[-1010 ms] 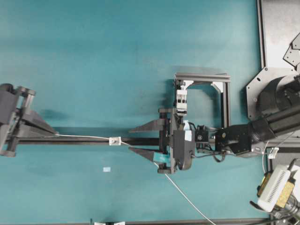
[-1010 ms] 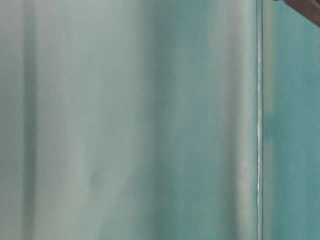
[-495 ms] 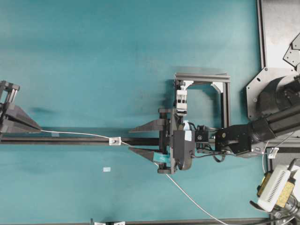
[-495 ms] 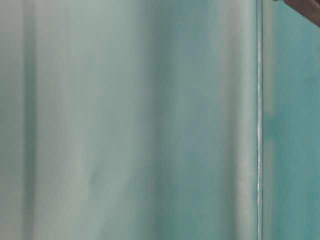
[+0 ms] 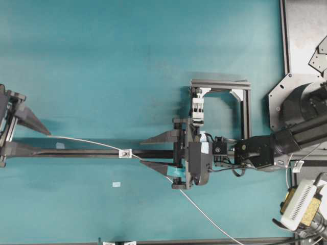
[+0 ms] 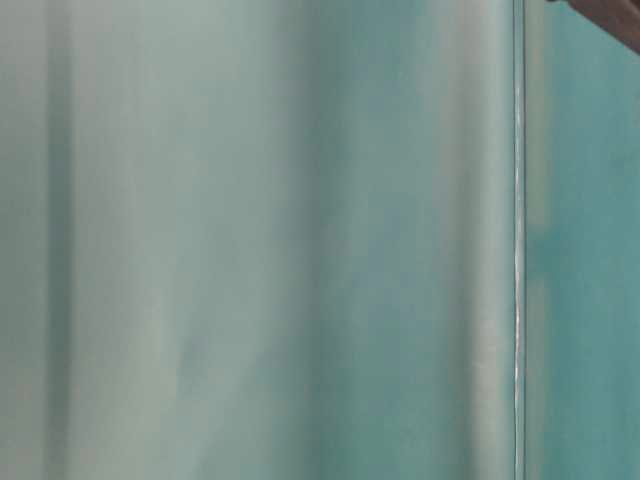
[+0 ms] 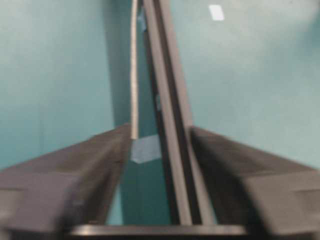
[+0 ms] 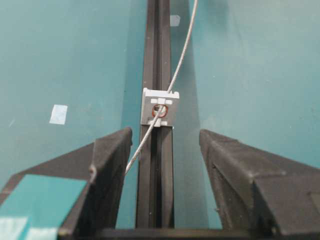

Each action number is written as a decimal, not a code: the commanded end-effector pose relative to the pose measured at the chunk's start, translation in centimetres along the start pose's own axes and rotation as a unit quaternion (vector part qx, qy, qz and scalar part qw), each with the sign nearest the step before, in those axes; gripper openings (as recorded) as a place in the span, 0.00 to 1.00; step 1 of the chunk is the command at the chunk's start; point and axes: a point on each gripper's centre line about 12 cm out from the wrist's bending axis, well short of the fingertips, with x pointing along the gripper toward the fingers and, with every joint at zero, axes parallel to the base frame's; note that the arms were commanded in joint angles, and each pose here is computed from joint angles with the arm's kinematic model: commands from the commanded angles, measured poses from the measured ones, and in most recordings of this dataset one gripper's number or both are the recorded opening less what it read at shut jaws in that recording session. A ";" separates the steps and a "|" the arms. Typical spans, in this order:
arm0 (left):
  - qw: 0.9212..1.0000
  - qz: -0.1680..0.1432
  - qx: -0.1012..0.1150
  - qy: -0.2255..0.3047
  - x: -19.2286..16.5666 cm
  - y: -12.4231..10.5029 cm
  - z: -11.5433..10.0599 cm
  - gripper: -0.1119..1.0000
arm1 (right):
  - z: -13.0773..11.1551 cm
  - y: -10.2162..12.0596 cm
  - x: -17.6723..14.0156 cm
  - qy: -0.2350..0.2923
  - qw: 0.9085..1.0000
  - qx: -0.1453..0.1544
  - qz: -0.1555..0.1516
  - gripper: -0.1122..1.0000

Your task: Insert the wire into the hole on the right side and pull it with the left arm.

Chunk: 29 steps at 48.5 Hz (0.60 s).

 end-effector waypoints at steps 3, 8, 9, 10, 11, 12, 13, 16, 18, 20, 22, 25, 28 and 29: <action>1.000 0.003 -0.002 -0.005 -0.1 0.2 0.2 0.45 | 1.5 0.4 0.0 -0.020 1.000 0.010 0.006 0.68; 1.000 0.009 -0.005 -0.007 -0.2 0.6 0.2 0.73 | 1.4 0.5 0.0 -0.020 1.000 0.010 0.007 0.68; 1.000 0.011 -0.007 -0.007 -0.2 0.7 0.2 0.78 | 1.5 0.4 0.0 -0.020 1.000 0.010 0.006 0.68; 1.000 0.013 -0.007 -0.008 -0.3 0.7 0.2 0.83 | 1.5 0.5 -0.1 -0.020 1.000 0.010 0.007 0.68; 1.000 0.014 -0.008 -0.008 -0.3 0.8 0.2 0.87 | 1.5 0.5 -0.1 -0.020 1.000 0.011 0.007 0.68; 1.000 0.016 -0.009 -0.009 -0.3 0.9 0.3 0.88 | 1.5 0.4 -0.1 -0.020 1.000 0.011 0.007 0.68; 1.000 0.017 -0.009 -0.010 -0.3 1.0 0.3 0.89 | 1.6 0.4 -0.1 -0.021 1.000 0.010 0.007 0.68; 1.000 0.021 -0.011 -0.013 -0.4 1.2 0.5 0.88 | 1.7 0.4 -0.3 -0.023 1.000 0.012 0.007 0.68; 0.999 0.025 -0.013 -0.016 -0.4 1.4 0.6 0.88 | 1.9 0.2 -0.4 -0.024 1.000 0.012 0.006 0.68; 0.999 0.027 -0.013 -0.019 -0.5 1.6 0.7 0.88 | 2.0 0.1 -0.5 -0.026 1.000 0.012 0.006 0.68; 0.999 0.031 -0.014 -0.021 -0.5 1.8 0.8 0.88 | 2.2 -0.1 -0.7 -0.029 0.999 0.013 0.004 0.68; 0.999 0.035 -0.015 -0.026 -0.7 2.0 1.0 0.88 | 2.4 -0.4 -0.9 -0.029 0.999 0.015 0.001 0.68; 0.999 0.040 -0.017 -0.032 -0.8 2.3 1.3 0.88 | 2.6 -0.7 -1.1 -0.032 0.999 0.017 -0.001 0.68; 0.998 0.041 -0.018 -0.036 -0.9 2.4 1.5 0.88 | 2.7 -0.8 -1.2 -0.032 0.999 0.017 -0.001 0.68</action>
